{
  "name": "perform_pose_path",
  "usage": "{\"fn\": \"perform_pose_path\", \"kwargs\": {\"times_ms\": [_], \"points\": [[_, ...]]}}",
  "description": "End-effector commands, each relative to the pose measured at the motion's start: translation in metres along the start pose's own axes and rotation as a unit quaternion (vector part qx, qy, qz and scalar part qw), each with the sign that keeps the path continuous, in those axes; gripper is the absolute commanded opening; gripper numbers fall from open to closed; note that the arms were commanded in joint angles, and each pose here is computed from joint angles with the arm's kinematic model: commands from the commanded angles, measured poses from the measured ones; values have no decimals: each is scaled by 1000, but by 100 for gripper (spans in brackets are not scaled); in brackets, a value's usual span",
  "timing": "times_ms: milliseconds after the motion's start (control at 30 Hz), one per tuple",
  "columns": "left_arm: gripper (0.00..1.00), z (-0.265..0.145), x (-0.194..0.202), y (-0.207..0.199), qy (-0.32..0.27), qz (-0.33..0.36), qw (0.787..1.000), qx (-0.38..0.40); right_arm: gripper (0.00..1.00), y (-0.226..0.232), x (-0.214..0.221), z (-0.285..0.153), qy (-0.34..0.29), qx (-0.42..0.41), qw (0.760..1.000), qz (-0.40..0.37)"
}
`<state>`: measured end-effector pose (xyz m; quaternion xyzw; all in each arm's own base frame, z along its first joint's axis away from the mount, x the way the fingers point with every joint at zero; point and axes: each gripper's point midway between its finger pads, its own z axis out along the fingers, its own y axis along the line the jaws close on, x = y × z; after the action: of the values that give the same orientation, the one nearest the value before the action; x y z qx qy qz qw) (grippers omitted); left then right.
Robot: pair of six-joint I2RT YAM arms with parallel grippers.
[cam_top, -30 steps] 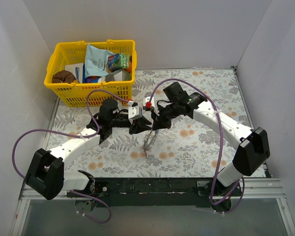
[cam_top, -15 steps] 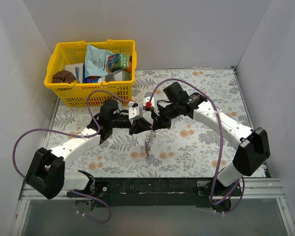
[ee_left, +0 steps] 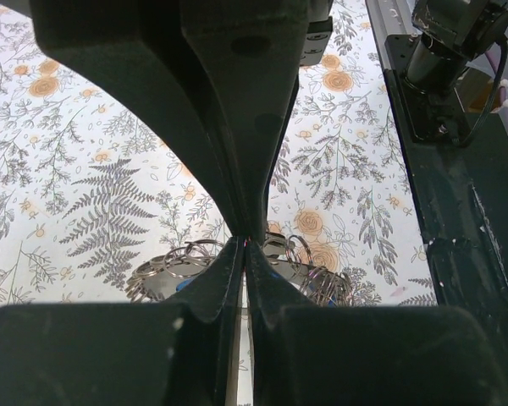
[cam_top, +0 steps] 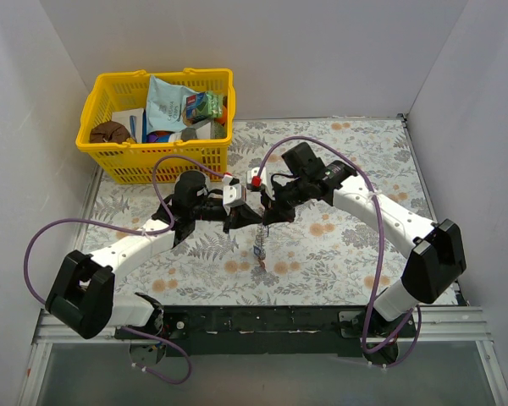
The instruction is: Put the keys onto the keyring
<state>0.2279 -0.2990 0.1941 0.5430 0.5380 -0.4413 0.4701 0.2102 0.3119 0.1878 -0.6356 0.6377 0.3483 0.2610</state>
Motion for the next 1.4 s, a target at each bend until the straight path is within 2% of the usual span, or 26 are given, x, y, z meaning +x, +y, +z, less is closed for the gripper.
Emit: {"fn": "perform_pose_path", "kwargs": {"times_ms": [0,33,67,133,167,267,367,567,867,1033,1367], "points": [[0,1,-15,-3,-22,11,1000,3,1,4,-24,-10,-46,13,998,-28],[0,0,-17,-3,-29,9,1000,0,4,4,-24,-10,-48,16,998,-30],[0,0,-25,-2,-46,25,999,-5,12,3,-28,-13,-56,24,997,-37],[0,-2,-26,-5,-58,7,998,-13,21,4,-22,-13,-60,30,997,-29],[0,-3,-33,-2,-72,19,997,-20,29,0,-32,-21,-82,47,995,-44],[0,-5,-43,-3,-101,19,994,-33,42,-3,-34,-33,-113,72,990,-46],[0,-10,-51,-1,-128,23,990,-54,49,-6,-32,-45,-138,89,986,-40],[0,-22,-72,0,-185,43,977,-91,50,-3,-32,-54,-172,72,982,-31],[0,-34,-93,-17,-259,73,960,-81,47,10,-48,-57,-205,33,977,-45],[0,-34,-95,-17,-262,73,959,-76,46,16,-53,-59,-218,21,974,-50],[0,-32,-97,-16,-258,73,961,-71,32,26,-64,-58,-240,-8,969,-54]]}}
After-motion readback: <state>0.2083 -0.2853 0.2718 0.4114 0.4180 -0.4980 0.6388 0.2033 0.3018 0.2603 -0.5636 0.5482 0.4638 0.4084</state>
